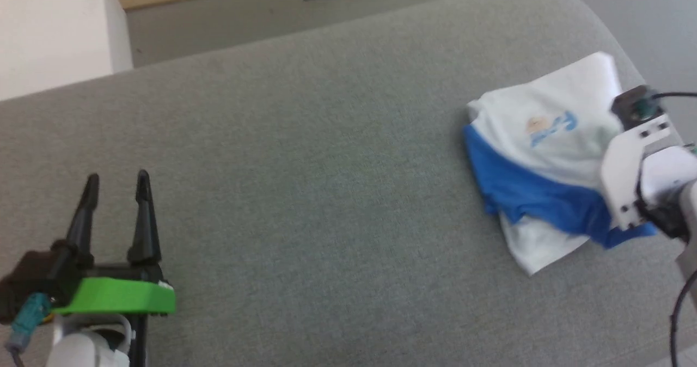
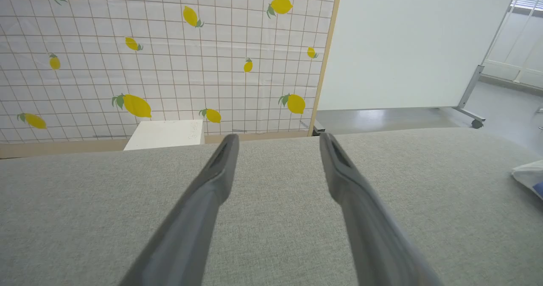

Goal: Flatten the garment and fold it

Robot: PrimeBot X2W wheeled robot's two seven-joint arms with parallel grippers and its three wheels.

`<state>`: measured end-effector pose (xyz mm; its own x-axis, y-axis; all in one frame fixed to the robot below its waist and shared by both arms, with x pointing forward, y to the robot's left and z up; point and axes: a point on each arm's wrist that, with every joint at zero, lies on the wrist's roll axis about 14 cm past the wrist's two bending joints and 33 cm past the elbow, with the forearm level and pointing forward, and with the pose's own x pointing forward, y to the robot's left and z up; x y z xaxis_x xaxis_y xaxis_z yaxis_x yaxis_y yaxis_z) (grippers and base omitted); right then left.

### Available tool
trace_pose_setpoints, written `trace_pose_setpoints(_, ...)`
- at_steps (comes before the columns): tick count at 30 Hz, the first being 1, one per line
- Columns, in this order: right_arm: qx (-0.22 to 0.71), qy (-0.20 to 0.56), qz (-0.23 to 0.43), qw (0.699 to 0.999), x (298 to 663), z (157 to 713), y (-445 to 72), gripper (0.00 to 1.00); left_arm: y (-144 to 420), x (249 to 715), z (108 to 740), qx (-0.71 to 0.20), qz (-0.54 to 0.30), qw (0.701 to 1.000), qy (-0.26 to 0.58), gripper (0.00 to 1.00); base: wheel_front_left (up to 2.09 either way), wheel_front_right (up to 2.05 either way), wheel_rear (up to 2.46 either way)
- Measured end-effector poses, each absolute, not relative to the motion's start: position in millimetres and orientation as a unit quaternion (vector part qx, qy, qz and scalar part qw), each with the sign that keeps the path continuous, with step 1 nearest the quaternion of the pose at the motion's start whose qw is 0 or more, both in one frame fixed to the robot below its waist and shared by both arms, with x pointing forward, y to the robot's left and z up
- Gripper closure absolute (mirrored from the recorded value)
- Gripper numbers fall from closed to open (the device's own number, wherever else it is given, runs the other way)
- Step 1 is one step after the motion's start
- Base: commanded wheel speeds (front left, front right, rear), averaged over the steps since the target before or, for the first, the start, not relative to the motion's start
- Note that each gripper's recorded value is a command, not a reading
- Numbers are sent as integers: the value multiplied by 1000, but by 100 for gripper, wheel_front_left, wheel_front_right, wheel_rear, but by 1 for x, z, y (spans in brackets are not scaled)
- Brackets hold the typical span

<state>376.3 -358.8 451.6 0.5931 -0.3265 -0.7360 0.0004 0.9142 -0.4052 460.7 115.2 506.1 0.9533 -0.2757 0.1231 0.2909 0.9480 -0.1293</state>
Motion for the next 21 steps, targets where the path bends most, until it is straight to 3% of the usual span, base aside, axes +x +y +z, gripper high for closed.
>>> trace_pose_setpoints(11, -173, 467, -238, 834, 378, 431, -445, 100, 127, 493, 459, -56, -142, 988, -4, 0, 0, 0, 0)
trace_pose_setpoints(12, -175, 468, -247, 830, 377, 429, -450, 71, 129, 493, 454, -56, -140, 989, 1, 0, 0, 0, 0)
trace_pose_setpoints(13, -181, 465, -252, 829, 378, 429, -453, 0, 131, 494, 451, -55, -138, 989, 4, 0, 0, 0, 0)
trace_pose_setpoints(15, -204, 447, -256, 833, 387, 433, -458, 0, 135, 493, 445, -55, -133, 990, 12, 0, 0, 0, 0)
trace_pose_setpoints(21, -226, 309, -252, 889, 432, 482, -457, 0, 144, 487, 444, -57, -117, 991, 13, 0, 0, 0, 0)
